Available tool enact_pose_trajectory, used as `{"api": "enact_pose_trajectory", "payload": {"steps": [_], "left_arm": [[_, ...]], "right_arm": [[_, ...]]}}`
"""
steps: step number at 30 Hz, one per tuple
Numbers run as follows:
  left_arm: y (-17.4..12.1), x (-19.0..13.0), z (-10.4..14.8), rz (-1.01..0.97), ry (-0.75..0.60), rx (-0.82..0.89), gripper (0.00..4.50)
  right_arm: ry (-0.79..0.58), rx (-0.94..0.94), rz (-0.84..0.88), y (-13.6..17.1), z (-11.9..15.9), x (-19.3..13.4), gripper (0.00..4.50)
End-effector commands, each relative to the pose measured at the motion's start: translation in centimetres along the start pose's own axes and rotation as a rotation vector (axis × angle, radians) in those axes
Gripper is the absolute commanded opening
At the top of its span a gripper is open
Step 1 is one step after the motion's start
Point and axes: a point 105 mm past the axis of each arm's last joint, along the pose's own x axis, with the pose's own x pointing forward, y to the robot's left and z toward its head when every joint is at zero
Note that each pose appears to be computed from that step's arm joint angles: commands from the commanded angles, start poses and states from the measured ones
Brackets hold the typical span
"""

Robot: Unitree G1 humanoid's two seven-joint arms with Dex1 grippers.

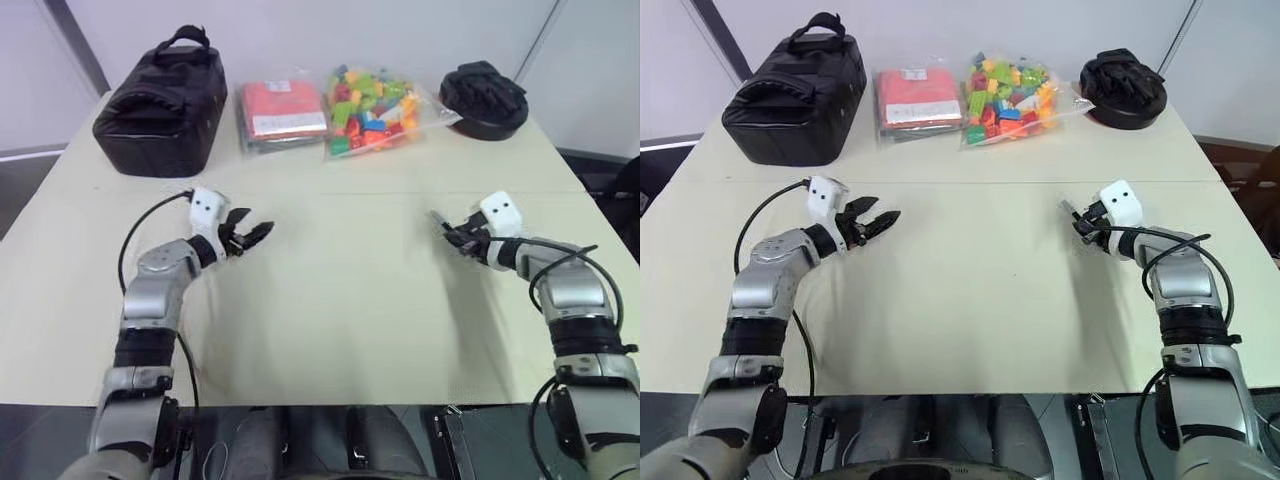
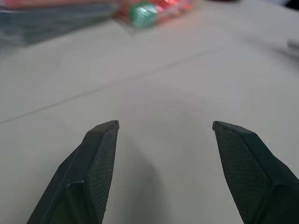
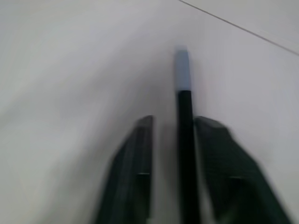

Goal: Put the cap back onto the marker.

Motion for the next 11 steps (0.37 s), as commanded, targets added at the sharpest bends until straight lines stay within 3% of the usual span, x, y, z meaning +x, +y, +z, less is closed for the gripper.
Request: {"api": "enact_pose_trajectory", "payload": {"steps": [1,3,11], "left_arm": [[0.0,-0.9,1.0,0.063,-0.046,0.003,3.36],[0.2,-1.4,0.6,0.092,-0.037,-0.006,3.36],[1.3,-3.9,-0.1,0.128,-0.014,-0.023,3.36]], "right_arm": [[-0.05,0.011,-0.011,-0.1,1.4,-0.5,3.39],[-0.061,0.027,-0.007,-0.2,1.6,-0.8,4.45],[-0.181,0.125,-0.108,-5.3,3.3,-5.0,4.45]]}}
